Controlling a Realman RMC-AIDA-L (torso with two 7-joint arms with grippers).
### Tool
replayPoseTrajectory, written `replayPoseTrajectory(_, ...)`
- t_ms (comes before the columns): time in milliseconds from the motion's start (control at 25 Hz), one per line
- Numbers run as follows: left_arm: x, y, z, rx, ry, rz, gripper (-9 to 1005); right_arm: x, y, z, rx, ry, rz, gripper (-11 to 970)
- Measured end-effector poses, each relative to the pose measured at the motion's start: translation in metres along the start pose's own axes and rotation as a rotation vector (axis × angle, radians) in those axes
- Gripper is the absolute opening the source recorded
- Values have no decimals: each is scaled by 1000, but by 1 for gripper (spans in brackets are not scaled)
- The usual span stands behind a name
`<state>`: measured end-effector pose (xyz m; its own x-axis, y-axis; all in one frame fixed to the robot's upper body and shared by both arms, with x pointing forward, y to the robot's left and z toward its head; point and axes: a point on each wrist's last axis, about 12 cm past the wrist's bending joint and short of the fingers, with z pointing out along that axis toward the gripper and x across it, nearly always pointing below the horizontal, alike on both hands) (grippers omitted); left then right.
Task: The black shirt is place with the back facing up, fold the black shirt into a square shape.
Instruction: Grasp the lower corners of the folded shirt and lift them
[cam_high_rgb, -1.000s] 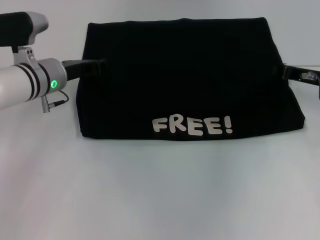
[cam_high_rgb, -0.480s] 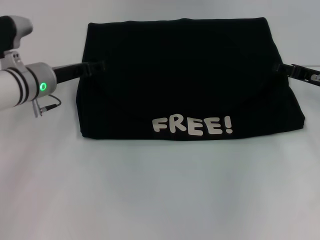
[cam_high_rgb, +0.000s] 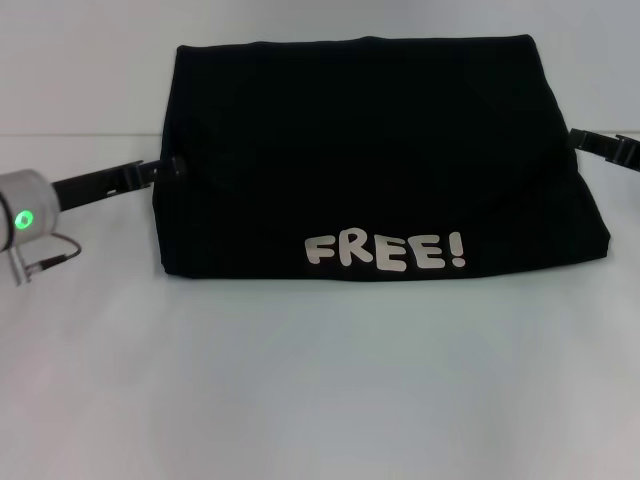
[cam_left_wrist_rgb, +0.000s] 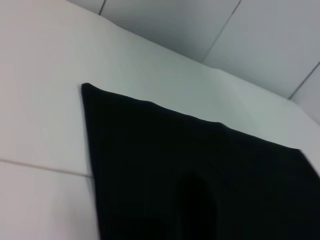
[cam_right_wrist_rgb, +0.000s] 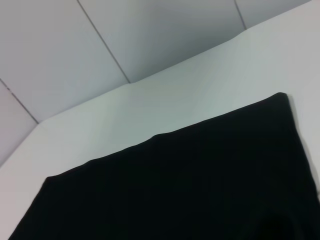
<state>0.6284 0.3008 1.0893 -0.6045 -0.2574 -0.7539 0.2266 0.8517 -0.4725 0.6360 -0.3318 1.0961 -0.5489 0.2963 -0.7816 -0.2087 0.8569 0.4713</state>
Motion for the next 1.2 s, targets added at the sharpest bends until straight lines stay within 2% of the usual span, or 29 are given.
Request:
replayPoseTrajectory(160, 8, 7, -19, 44, 13, -16, 818, 1, 0, -6, -48, 16, -4, 600)
replayPoseTrajectory(320, 18, 11, -26, 60, 52, -17, 818, 4, 0, -11, -80, 30, 1, 596)
replayPoseTrajectory(520, 29, 6, -21, 61, 143, 41, 818, 6, -1, -13, -83, 36, 10, 595)
replayPoseTrajectory(880, 35, -5, -10, 73, 202, 116, 817, 8, -2, -13, -80, 38, 15, 595)
replayPoseTrajectory(1200, 35, -3, -8, 42, 216, 141, 817, 10, -5, -15, -71, 38, 20, 595)
